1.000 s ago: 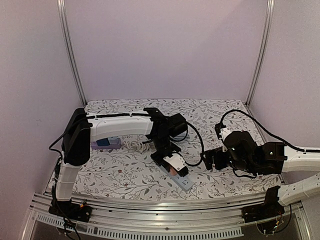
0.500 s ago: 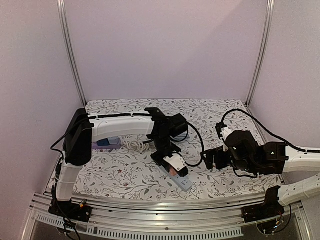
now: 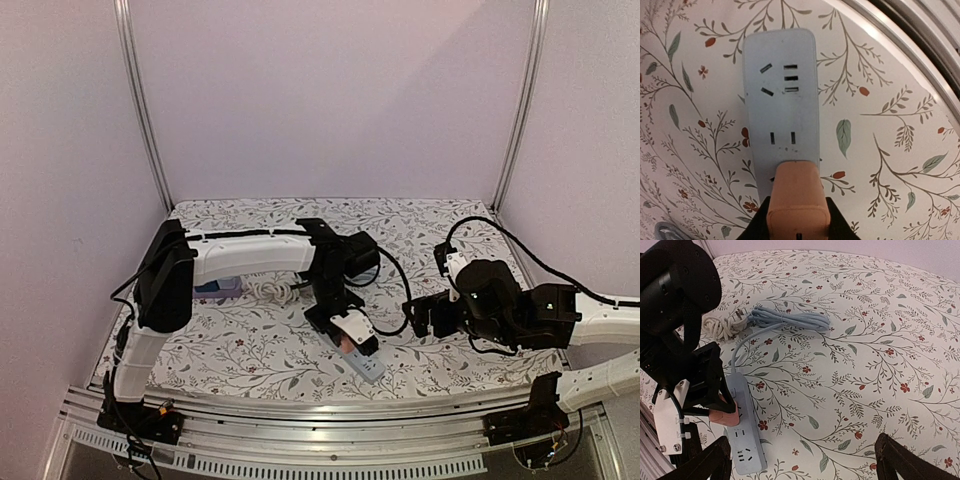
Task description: Insert the plug
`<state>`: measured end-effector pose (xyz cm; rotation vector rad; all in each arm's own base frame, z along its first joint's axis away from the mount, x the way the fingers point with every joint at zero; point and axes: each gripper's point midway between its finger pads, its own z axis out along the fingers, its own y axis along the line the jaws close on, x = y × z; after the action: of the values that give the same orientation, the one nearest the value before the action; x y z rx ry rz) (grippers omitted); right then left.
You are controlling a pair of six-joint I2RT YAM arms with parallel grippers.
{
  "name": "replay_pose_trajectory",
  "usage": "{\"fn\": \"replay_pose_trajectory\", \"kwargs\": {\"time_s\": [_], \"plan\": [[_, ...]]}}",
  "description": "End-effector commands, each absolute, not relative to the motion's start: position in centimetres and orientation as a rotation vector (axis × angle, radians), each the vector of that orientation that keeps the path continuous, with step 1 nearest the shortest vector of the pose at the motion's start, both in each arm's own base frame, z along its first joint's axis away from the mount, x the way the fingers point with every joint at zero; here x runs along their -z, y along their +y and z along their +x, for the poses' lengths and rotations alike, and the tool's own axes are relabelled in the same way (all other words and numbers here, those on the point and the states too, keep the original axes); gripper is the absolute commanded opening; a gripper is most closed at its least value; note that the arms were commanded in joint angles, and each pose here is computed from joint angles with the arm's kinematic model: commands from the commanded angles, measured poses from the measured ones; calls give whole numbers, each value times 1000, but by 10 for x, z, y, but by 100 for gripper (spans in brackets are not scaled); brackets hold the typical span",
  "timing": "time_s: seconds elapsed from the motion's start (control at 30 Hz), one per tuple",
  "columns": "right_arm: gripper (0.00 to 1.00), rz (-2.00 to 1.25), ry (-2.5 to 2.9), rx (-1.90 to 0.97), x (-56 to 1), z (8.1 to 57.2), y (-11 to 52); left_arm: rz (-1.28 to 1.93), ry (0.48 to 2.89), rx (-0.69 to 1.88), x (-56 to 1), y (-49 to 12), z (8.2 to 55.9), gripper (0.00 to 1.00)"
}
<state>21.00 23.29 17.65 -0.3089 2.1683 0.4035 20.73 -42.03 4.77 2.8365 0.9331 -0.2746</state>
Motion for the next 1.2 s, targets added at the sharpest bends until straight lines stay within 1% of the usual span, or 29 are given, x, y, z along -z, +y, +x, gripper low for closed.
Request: {"fn": "replay_pose_trajectory", "kwargs": {"time_s": [0.0,0.27,0.63,0.7,0.77,0.83,0.87,0.9,0.93,1.17], "plan": [[99,-304,2162,-414,-177,210,232,2946,950,266,4,-413,199,0],[99,-306,2165,-415,-176,209,233,2994,965,284,22,-407,197,0],[99,-298,2169,-414,-176,209,230,2984,962,347,24,-414,192,0],[99,-296,2169,-416,-176,209,230,2951,959,363,17,-419,191,7],[99,-295,2167,-419,-177,209,230,2916,945,362,7,-421,191,19],[99,-295,2166,-421,-178,208,230,2885,942,365,-2,-425,192,23],[99,-292,2166,-422,-178,208,230,2867,946,362,-7,-427,194,70],[99,-292,2166,-425,-178,208,230,2846,946,360,-16,-429,195,98],[99,-290,2165,-428,-179,208,230,2835,941,360,-22,-429,196,99],[99,-285,2158,-445,-182,206,229,2750,879,386,-59,-429,200,100]]}}
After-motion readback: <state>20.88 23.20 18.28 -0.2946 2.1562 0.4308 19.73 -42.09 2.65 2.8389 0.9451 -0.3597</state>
